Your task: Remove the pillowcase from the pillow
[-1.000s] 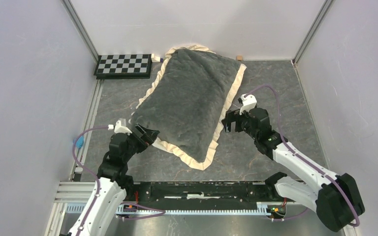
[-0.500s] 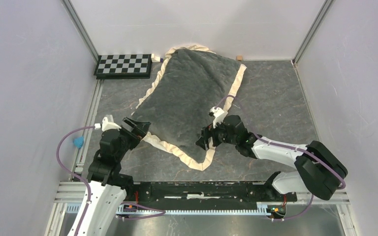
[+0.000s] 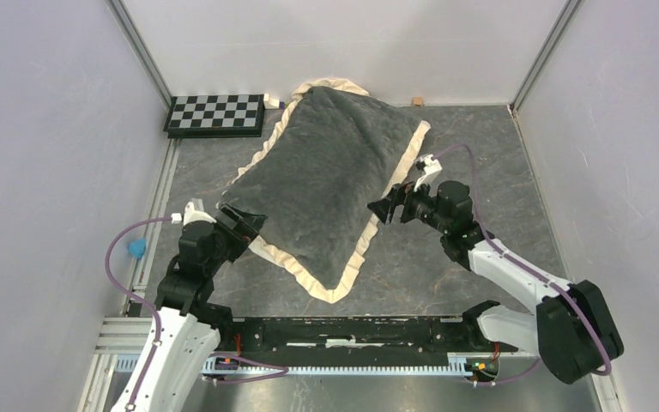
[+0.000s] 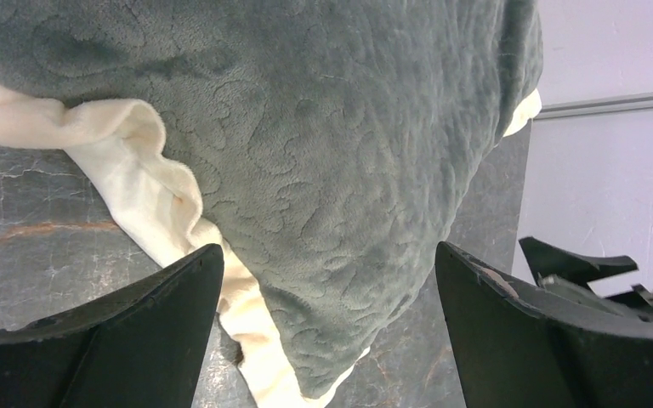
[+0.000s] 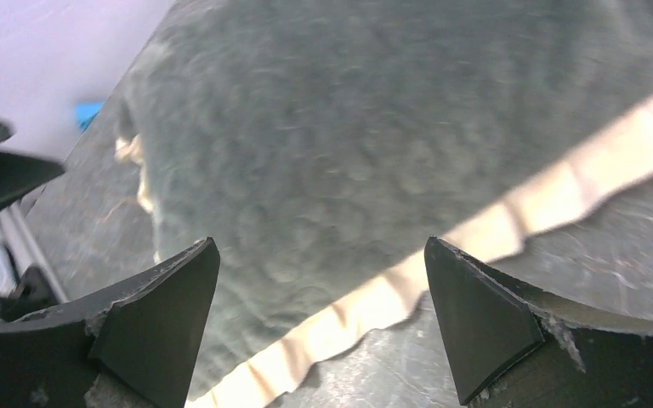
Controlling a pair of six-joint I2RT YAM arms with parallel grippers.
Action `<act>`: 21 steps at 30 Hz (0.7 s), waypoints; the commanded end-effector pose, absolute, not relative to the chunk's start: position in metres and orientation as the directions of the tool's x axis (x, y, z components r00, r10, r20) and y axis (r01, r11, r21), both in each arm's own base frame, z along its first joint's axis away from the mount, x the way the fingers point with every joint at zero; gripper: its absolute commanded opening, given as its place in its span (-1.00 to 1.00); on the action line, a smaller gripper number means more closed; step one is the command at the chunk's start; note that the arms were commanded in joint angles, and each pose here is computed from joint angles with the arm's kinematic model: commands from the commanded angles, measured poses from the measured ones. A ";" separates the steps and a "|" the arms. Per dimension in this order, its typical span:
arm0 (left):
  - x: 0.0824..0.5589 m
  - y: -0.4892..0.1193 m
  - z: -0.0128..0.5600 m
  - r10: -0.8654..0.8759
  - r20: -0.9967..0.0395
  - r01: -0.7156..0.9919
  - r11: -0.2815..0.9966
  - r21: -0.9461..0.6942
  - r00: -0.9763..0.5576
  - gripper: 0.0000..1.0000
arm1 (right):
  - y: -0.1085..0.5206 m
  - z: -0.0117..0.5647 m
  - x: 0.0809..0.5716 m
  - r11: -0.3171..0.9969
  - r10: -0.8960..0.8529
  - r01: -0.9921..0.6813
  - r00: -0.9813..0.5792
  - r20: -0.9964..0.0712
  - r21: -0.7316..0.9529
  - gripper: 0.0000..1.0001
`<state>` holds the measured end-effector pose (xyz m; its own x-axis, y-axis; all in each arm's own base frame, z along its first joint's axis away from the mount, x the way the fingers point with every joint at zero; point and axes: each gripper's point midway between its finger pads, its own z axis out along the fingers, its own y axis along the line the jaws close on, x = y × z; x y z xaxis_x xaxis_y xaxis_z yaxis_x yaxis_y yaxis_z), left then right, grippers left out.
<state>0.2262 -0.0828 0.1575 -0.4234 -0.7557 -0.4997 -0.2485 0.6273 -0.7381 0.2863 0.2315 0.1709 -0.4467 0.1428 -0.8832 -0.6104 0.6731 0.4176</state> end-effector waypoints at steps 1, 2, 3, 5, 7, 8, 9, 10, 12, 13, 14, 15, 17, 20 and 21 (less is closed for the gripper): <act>0.229 -0.091 0.167 -0.768 -0.481 -0.205 0.599 -0.774 -0.423 1.00 | 0.209 0.165 0.316 0.721 0.265 -0.479 -0.475 -0.839 0.500 0.96; 0.229 -0.092 0.167 -0.766 -0.479 -0.203 0.598 -0.776 -0.428 1.00 | 0.205 0.163 0.324 0.734 0.287 -0.450 -0.473 -0.833 0.508 0.96; 0.229 -0.093 0.167 -0.766 -0.477 -0.201 0.597 -0.777 -0.431 1.00 | 0.200 0.163 0.335 0.755 0.308 -0.413 -0.464 -0.831 0.510 0.96; 0.228 -0.094 0.165 -0.764 -0.472 -0.199 0.596 -0.778 -0.440 1.00 | 0.192 0.155 0.354 0.788 0.340 -0.331 -0.470 -0.815 0.519 0.96; 0.226 -0.095 0.165 -0.762 -0.472 -0.195 0.596 -0.779 -0.443 1.00 | 0.184 0.145 0.367 0.808 0.374 -0.256 -0.474 -0.797 0.531 0.96; 0.226 -0.095 0.164 -0.761 -0.471 -0.197 0.597 -0.777 -0.446 1.00 | 0.181 0.140 0.372 0.815 0.387 -0.226 -0.472 -0.792 0.533 0.96; 0.225 -0.094 0.163 -0.760 -0.473 -0.197 0.599 -0.776 -0.446 1.00 | 0.178 0.133 0.376 0.822 0.400 -0.193 -0.475 -0.784 0.536 0.96; 0.224 -0.094 0.162 -0.759 -0.474 -0.197 0.600 -0.775 -0.445 1.00 | 0.176 0.127 0.378 0.823 0.417 -0.164 -0.477 -0.774 0.544 0.96; 0.223 -0.094 0.161 -0.758 -0.474 -0.194 0.600 -0.776 -0.448 1.00 | 0.171 0.121 0.388 0.831 0.437 -0.131 -0.449 -0.780 0.541 0.96; 0.222 -0.095 0.160 -0.758 -0.474 -0.191 0.599 -0.778 -0.449 1.00 | 0.167 0.118 0.395 0.836 0.442 -0.112 -0.440 -0.781 0.537 0.96; 0.222 -0.096 0.160 -0.757 -0.471 -0.189 0.598 -0.779 -0.453 1.00 | 0.166 0.113 0.402 0.837 0.440 -0.110 -0.446 -0.780 0.535 0.96; 0.221 -0.096 0.160 -0.755 -0.470 -0.186 0.598 -0.780 -0.457 1.00 | 0.166 0.110 0.412 0.834 0.435 -0.125 -0.452 -0.779 0.538 0.96; 0.220 -0.097 0.158 -0.751 -0.470 -0.184 0.601 -0.778 -0.464 1.00 | 0.172 0.106 0.426 0.794 0.459 -0.157 -0.478 -0.749 0.587 0.96; 0.219 -0.098 0.155 -0.748 -0.468 -0.185 0.602 -0.777 -0.471 1.00 | 0.175 0.107 0.439 0.711 0.538 -0.191 -0.474 -0.697 0.677 0.96; 0.219 -0.098 0.155 -0.747 -0.468 -0.185 0.603 -0.776 -0.472 1.00 | 0.177 0.110 0.443 0.689 0.553 -0.211 -0.466 -0.691 0.694 0.96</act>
